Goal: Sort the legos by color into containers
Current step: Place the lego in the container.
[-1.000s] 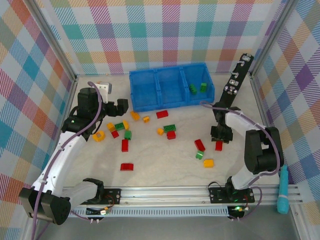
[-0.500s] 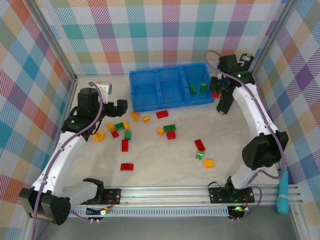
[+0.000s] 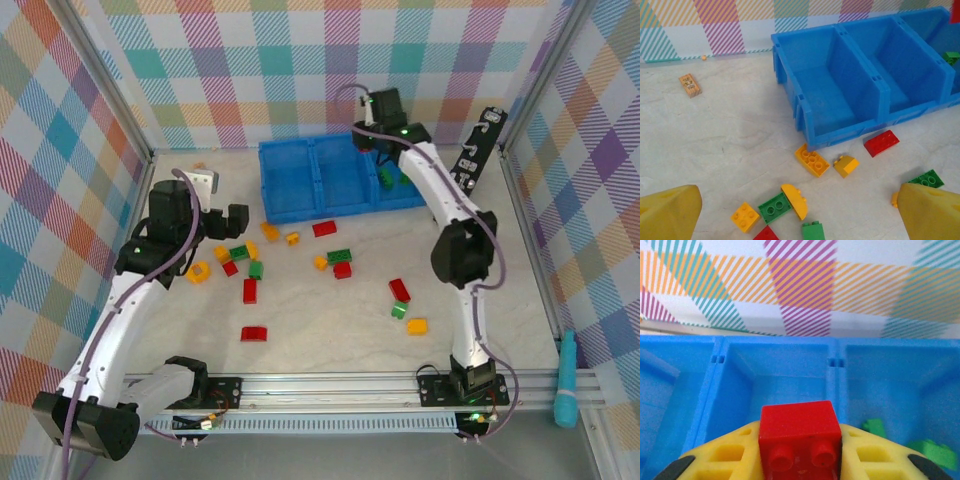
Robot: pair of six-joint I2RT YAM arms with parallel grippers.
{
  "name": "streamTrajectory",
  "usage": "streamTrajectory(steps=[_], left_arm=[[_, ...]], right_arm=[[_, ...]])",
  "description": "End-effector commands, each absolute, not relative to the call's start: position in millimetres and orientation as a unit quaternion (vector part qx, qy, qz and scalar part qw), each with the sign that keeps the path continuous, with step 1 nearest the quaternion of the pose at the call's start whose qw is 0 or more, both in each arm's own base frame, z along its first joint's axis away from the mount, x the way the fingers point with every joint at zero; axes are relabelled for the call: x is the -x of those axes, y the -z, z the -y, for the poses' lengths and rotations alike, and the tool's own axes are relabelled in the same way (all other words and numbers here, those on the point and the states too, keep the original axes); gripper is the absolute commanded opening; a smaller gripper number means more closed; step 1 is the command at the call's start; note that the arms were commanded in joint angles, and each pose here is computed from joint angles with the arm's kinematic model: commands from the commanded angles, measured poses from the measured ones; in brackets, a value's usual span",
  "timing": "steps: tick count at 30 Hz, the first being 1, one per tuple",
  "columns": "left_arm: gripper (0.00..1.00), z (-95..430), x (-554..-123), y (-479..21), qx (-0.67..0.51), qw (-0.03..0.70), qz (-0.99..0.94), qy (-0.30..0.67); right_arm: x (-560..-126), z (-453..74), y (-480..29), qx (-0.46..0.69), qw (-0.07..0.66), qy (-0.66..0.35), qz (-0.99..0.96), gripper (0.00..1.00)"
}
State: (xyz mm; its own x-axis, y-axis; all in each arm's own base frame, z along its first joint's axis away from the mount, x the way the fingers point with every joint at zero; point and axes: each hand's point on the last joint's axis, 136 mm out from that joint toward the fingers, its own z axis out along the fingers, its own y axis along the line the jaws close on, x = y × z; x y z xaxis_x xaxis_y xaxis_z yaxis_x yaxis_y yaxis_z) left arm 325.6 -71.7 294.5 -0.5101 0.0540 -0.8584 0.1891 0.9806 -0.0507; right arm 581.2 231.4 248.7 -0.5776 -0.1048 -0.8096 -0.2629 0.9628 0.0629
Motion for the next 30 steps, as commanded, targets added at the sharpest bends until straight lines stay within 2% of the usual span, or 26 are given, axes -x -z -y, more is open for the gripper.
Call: streamTrajectory(steps=[1, 7, 13, 19, 24, 30], left_arm=[[1.00, 66, -316, -307, -0.068, 0.497, -0.863, 0.059], [1.00, 66, -314, -305, -0.065, 0.492, -0.866, 0.063], [1.00, 68, -316, -305, -0.061, 0.491, -0.866, 0.071], [1.00, 72, -319, -308, -0.059, 0.493, -0.864, 0.081], [1.00, 75, -321, -310, -0.058, 0.498, -0.861, 0.091], [1.00, 78, -324, -307, -0.061, 0.498, -0.860, 0.097]], right_arm=[[-595, -262, -244, 0.143, 0.467, -0.090, -0.868, 0.33], [-604, -272, -183, 0.150, 0.428, -0.071, -0.889, 0.35], [-599, -268, -148, 0.148, 0.395, -0.060, -0.905, 0.44], [-586, -265, -170, 0.149, 0.406, -0.071, -0.899, 0.56], [-565, -258, -203, 0.155, 0.414, -0.081, -0.893, 0.57], [-511, -238, -230, 0.156, 0.408, -0.094, -0.895, 0.59]])
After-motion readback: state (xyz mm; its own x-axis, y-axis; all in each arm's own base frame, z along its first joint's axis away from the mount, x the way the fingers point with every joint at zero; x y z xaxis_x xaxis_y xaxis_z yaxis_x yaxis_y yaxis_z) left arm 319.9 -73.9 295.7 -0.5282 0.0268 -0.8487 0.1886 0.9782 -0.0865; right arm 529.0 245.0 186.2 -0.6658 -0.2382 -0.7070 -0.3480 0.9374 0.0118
